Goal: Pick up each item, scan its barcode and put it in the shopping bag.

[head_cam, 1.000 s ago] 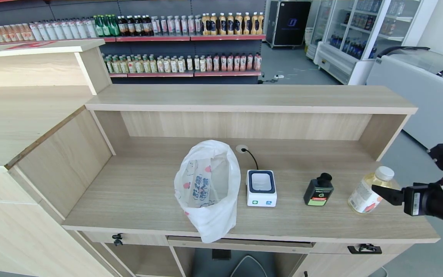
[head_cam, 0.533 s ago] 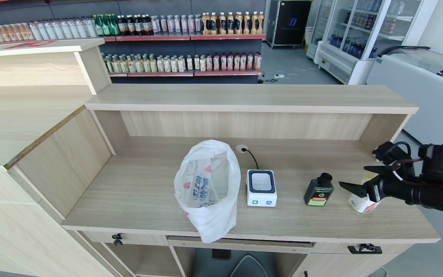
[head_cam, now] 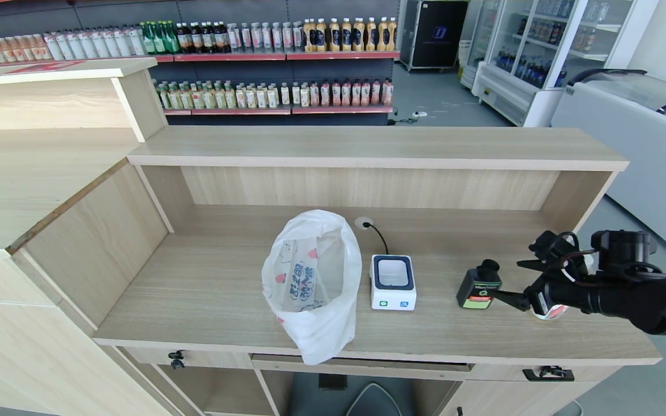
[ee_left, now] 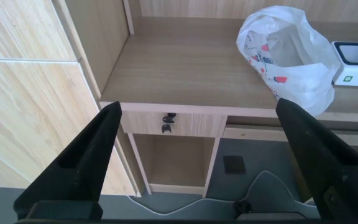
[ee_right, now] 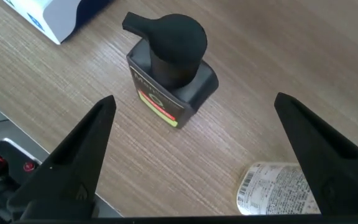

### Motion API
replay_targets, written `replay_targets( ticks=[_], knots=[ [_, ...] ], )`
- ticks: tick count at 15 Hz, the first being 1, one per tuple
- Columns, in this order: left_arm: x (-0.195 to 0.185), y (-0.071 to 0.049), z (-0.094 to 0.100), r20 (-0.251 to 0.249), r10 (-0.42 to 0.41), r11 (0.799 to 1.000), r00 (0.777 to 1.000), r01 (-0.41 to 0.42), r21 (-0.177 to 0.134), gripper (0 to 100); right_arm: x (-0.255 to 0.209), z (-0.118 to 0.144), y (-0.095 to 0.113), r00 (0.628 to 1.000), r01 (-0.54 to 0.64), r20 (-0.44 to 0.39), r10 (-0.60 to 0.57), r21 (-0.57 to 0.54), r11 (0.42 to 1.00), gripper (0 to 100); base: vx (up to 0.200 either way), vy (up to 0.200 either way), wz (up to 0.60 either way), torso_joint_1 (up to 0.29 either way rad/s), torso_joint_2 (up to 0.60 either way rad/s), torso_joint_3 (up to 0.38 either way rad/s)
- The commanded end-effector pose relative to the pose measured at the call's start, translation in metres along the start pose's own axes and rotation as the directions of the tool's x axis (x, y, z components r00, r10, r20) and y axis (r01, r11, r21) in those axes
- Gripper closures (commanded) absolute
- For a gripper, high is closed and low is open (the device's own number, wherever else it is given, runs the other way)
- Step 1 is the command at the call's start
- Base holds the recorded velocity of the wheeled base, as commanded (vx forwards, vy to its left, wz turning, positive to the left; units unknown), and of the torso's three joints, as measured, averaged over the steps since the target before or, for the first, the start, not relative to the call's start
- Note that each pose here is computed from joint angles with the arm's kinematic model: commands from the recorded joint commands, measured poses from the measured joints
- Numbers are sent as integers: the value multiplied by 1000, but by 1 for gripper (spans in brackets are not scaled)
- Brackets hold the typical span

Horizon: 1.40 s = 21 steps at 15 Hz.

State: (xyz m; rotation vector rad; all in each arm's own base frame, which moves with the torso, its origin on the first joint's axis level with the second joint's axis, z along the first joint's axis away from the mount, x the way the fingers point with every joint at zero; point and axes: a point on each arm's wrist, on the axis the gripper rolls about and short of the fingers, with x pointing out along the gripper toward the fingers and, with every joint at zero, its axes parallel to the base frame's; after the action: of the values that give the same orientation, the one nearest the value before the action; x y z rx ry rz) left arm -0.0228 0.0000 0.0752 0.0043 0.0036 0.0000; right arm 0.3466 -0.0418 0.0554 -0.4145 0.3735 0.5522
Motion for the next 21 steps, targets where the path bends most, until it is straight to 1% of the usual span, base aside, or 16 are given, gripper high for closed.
replay_targets(
  ticks=[1, 5, 8, 11, 15, 21],
  knots=[
    [0, 0, 0, 1, 0, 1000, 1000, 0, 0, 0, 16, -3, 3, 1000, -31, -1, 31, -6, 999, 0, 0, 0, 0, 0, 0, 0],
    [0, 0, 0, 1, 0, 1000, 1000, 0, 0, 0, 36, -3, 12, 997, -73, -1, 73, -22, 997, 0, 0, 0, 0, 0, 0, 0],
    [0, 0, 0, 1, 0, 1000, 1000, 0, 0, 0, 40, -8, 16, 996, -94, -14, 93, -47, 995, 0, 0, 0, 0, 0, 0, 0],
    [0, 0, 0, 1, 0, 1000, 1000, 0, 0, 0, 46, -11, 14, 994, -111, 1, 111, -42, 993, 0, 0, 0, 0, 0, 0, 0],
    [0, 0, 0, 1, 0, 1000, 1000, 0, 0, 0, 50, -18, 17, 992, -125, -13, 125, -27, 992, 0, 0, 0, 0, 0, 0, 0],
    [0, 0, 0, 1, 0, 1000, 1000, 0, 0, 0, 62, -16, 18, 988, -152, 9, 153, -39, 988, 0, 0, 0, 0, 0, 0, 0]
  ],
)
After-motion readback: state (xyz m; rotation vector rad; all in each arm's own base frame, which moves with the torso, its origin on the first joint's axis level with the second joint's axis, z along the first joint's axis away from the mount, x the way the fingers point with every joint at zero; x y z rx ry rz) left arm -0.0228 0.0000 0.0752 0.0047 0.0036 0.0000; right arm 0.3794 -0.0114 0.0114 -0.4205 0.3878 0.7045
